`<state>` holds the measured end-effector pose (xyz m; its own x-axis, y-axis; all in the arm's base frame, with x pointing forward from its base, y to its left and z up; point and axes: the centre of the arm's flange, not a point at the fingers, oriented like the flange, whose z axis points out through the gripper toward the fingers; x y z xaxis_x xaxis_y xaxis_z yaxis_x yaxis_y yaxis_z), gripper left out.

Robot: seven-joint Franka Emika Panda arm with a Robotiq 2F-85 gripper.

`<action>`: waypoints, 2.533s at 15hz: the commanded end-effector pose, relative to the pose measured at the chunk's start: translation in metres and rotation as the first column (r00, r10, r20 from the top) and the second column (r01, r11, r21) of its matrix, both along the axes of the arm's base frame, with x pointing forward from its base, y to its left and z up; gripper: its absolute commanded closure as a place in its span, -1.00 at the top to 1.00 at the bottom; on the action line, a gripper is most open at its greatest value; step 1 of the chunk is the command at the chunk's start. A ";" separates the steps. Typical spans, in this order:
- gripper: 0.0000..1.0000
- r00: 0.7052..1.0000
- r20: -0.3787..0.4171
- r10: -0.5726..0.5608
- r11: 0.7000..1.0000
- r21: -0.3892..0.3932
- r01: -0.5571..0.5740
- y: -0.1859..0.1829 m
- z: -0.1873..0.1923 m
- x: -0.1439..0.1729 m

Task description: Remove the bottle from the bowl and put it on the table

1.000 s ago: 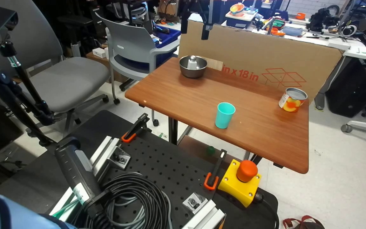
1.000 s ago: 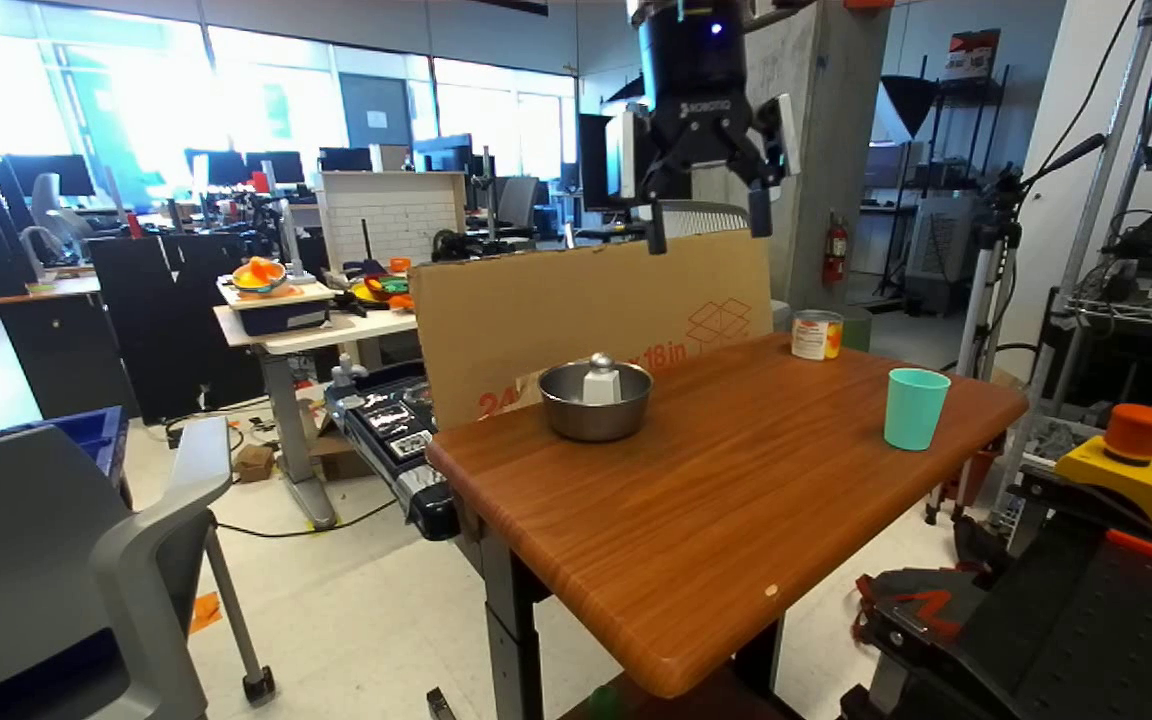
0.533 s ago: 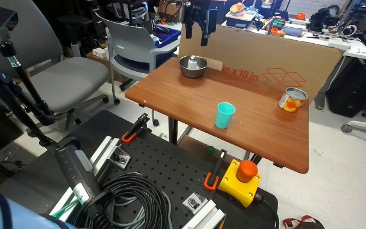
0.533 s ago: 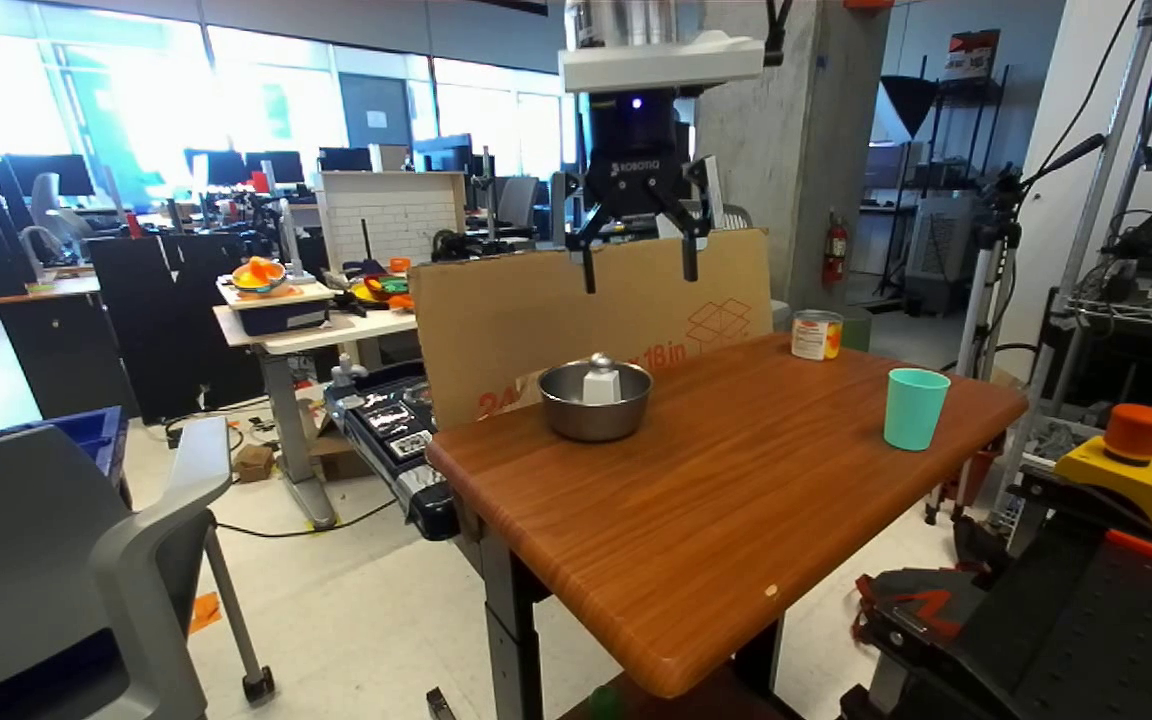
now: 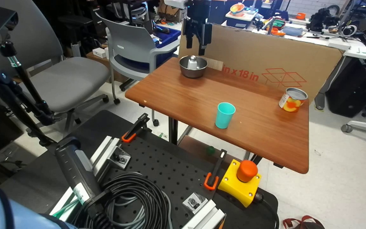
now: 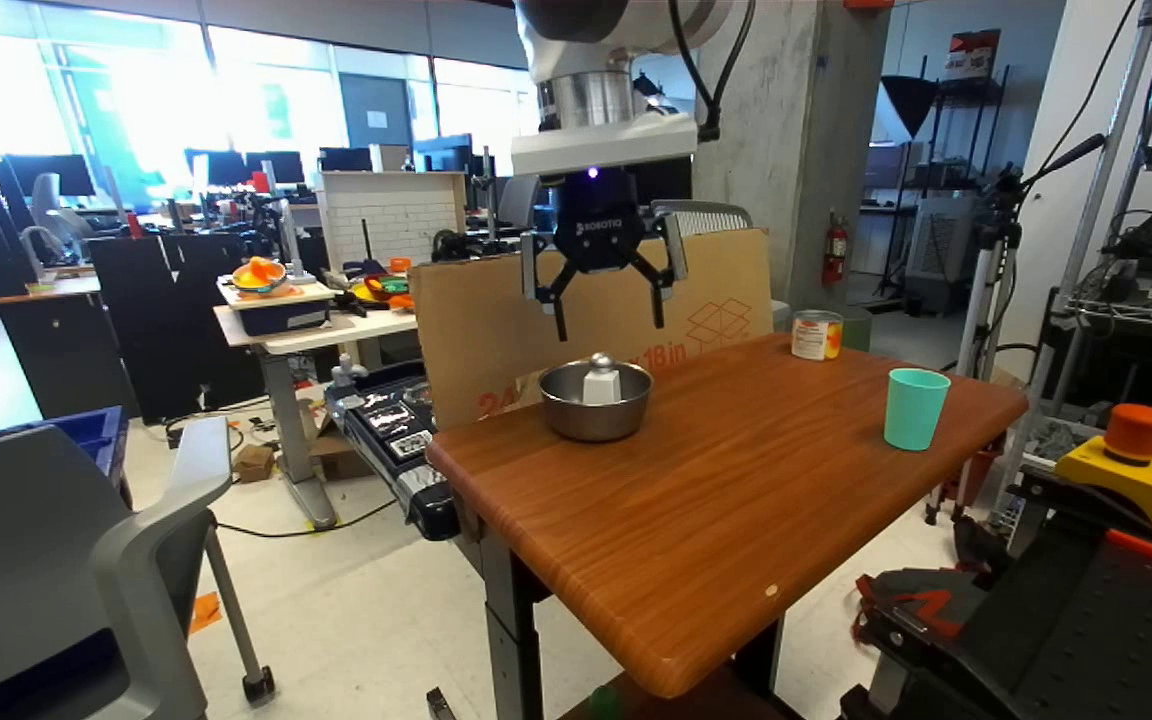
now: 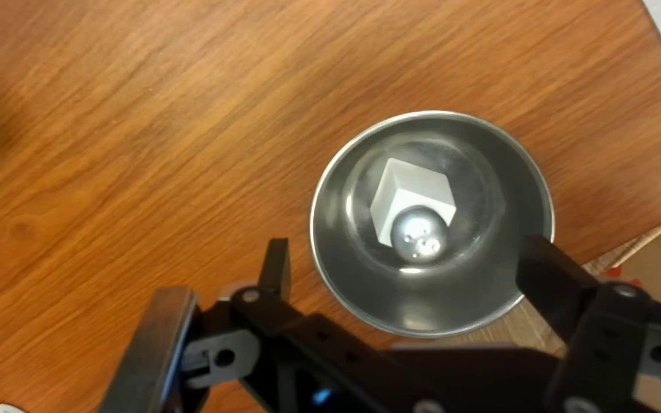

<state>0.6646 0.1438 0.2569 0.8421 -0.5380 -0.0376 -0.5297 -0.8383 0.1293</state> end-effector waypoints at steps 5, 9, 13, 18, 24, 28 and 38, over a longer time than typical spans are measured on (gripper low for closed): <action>0.31 0.999 -0.026 -0.033 0.999 -0.028 0.032 0.017 -0.026 0.027; -0.29 0.997 -0.058 -0.058 0.998 -0.038 0.056 0.013 -0.035 0.032; -0.82 0.998 -0.049 -0.033 0.999 0.010 0.033 0.018 -0.006 0.021; -0.82 0.998 0.061 0.001 0.997 0.081 -0.006 0.030 0.070 -0.006; -0.82 0.998 -0.011 0.055 0.996 0.071 -0.054 0.006 0.093 -0.062; -0.82 0.987 -0.134 0.090 0.995 0.052 -0.084 -0.010 0.058 -0.091; -0.82 0.951 -0.283 0.123 0.985 -0.085 -0.152 -0.014 -0.041 -0.105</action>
<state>0.5596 0.1268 0.2297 0.8575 -0.4508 -0.2479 -0.3713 -0.8758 0.3085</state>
